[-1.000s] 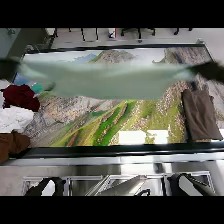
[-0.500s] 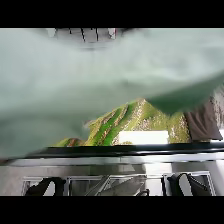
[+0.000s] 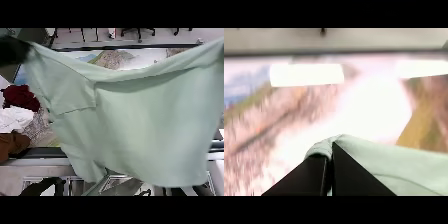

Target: Fold the shirts.

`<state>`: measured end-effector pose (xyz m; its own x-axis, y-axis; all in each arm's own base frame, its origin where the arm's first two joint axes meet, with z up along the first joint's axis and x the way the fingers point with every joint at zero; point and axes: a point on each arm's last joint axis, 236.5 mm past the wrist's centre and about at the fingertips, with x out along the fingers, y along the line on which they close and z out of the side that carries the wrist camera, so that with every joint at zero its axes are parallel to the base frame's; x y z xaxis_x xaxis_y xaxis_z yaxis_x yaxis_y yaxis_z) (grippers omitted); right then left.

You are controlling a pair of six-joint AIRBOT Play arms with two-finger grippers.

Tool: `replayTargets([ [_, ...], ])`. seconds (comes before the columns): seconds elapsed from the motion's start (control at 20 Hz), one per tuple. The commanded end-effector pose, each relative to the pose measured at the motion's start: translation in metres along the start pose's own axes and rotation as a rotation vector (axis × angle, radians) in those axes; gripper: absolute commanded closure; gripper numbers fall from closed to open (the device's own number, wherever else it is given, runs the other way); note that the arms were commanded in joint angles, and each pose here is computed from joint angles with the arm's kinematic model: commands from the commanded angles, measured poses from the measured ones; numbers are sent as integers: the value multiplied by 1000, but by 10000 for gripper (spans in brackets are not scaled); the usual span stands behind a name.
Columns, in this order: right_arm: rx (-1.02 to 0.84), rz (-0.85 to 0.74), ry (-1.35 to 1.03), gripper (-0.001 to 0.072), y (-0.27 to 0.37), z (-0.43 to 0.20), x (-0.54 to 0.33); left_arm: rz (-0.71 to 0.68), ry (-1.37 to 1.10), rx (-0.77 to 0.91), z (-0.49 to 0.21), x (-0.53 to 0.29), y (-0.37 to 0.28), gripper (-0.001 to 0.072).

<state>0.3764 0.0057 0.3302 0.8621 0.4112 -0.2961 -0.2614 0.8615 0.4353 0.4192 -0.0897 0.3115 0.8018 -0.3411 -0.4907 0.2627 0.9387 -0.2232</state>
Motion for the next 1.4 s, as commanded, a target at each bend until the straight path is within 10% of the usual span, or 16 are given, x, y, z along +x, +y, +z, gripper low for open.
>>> replayTargets([
  [0.0, 198, -122, 245, 693, -104, -135, 87, 72, 319, -123, -109, 115, 67, 696],
  [0.25, 487, -190, 382, 693, -207, -245, 173, 99, 529, -222, -215, 232, 116, 695],
  [0.55, 554, -158, 371, 693, -246, -227, 227, 94, 517, -269, -189, 290, 132, 696],
  [1.35, 351, -254, 745, 693, -247, -288, 189, 220, 797, -347, -256, 209, 152, 696],
])
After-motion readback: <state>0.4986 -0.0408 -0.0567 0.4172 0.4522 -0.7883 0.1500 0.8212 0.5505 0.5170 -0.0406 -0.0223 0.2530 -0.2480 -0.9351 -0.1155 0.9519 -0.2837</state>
